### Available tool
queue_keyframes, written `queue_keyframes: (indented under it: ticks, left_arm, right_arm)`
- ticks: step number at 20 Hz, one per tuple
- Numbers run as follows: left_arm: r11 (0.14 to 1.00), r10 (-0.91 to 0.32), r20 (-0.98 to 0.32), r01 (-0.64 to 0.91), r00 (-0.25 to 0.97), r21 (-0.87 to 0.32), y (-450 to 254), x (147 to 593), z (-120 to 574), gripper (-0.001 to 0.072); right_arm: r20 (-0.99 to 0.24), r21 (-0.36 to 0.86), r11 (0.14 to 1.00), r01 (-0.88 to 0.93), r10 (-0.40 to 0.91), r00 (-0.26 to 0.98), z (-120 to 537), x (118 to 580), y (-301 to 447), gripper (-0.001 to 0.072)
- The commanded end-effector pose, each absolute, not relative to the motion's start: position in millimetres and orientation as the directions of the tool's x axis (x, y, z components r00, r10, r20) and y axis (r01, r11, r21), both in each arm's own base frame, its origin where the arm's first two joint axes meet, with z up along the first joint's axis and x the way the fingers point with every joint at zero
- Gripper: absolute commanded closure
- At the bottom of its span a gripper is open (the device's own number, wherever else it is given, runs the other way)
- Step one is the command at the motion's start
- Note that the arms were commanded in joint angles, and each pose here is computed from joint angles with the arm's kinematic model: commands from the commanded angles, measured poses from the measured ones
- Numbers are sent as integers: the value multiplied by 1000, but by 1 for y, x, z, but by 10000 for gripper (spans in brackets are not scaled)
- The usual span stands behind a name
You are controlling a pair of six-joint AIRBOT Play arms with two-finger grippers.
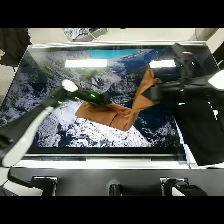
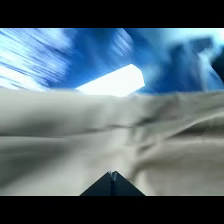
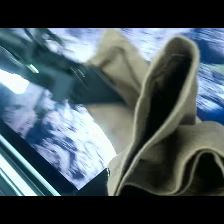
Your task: Fold the shirts.
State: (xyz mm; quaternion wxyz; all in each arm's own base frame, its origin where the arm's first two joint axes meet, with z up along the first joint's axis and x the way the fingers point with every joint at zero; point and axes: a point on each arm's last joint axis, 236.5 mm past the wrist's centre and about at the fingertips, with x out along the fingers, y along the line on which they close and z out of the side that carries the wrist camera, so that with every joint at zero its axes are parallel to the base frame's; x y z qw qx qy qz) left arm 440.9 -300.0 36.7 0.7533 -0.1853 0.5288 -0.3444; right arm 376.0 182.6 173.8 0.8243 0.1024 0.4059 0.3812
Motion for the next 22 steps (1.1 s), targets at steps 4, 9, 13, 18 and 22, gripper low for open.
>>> queue_keyframes:
  ticks: [4, 9, 13, 18, 22]
  left_arm:
    - [843, -534, -685, 254, 495, -474, -135, 464, 137, 680]
    - [869, -483, -652, 228, 584, -439, -90, 450, 178, 679]
    - [870, -482, -656, 229, 580, -437, -90, 444, 175, 679]
    - [869, -485, -690, 209, 537, -448, -90, 437, 149, 679]
    - [872, -483, -696, 221, 531, -437, -89, 436, 143, 679]
  right_arm:
    - [-493, 576, 572, -584, 813, 310, 133, 419, 300, 669]
    - [-447, 743, 511, -432, 860, 247, 58, 444, 370, 669]
    - [-434, 813, 473, -340, 881, 189, 9, 432, 409, 667]
    - [-403, 809, 451, -376, 892, 204, 10, 438, 411, 65]
    - [-520, 681, 571, -458, 818, 247, 32, 459, 330, 73]
